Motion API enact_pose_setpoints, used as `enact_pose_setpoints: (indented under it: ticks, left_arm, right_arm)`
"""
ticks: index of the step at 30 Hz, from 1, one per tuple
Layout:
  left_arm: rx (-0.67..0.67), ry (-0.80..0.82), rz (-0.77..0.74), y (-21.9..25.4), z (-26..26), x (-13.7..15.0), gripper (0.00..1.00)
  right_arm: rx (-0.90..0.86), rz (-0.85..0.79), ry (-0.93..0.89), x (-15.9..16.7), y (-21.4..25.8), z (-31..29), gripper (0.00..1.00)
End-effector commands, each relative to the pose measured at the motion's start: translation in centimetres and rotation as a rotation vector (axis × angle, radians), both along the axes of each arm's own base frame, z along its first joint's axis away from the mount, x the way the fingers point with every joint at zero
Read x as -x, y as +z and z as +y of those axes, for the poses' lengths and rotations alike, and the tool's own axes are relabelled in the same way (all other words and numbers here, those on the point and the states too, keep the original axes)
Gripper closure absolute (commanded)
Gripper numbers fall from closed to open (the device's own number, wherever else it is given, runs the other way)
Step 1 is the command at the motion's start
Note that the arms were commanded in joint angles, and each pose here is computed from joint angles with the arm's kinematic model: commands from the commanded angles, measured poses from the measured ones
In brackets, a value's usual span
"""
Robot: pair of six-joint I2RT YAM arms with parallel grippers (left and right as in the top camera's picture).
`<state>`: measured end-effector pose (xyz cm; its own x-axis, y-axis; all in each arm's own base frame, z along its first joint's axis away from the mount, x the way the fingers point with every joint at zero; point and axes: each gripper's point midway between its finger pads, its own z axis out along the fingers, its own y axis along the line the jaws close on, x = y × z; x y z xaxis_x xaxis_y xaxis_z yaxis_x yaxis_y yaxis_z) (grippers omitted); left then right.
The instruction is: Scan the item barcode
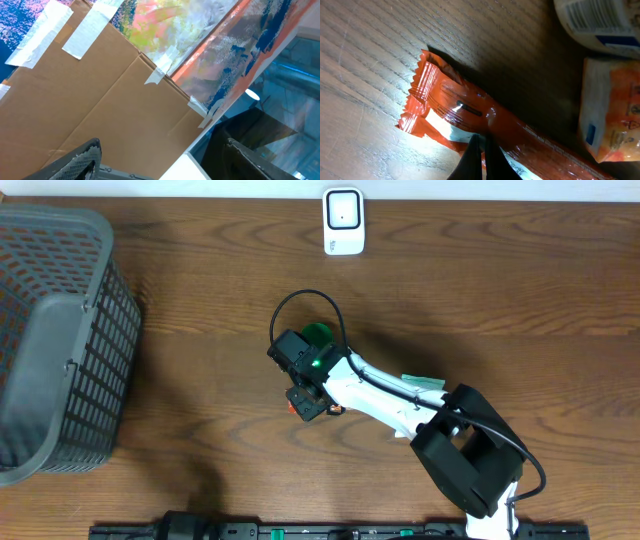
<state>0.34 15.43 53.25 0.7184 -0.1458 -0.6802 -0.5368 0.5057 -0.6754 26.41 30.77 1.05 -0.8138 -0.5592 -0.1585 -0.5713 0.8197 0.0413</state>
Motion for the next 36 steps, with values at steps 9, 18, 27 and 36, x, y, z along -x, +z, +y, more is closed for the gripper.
enact_pose_setpoints:
  ticks: [9,18,27,36]
  left_arm:
    - [0.000,0.000,-0.002,-0.1,-0.1,-0.2,0.22]
    - [0.000,0.000,-0.002,-0.1,-0.1,-0.2,0.22]
    - [0.000,0.000,-0.003,-0.1,-0.1,-0.2,0.22]
    - [0.000,0.000,-0.002,-0.1,-0.1,-0.2,0.22]
  right_arm:
    - [-0.100,-0.116,-0.001,-2.3,6.8,1.7,0.99]
    - [0.036,-0.050,-0.035,-1.5,0.7,-1.5,0.99]
    - [-0.040,0.063,-0.011,0.4,-0.4,0.1,0.99]
    - [-0.110,0.005,-0.004,-0.8,4.3,1.5,0.99]
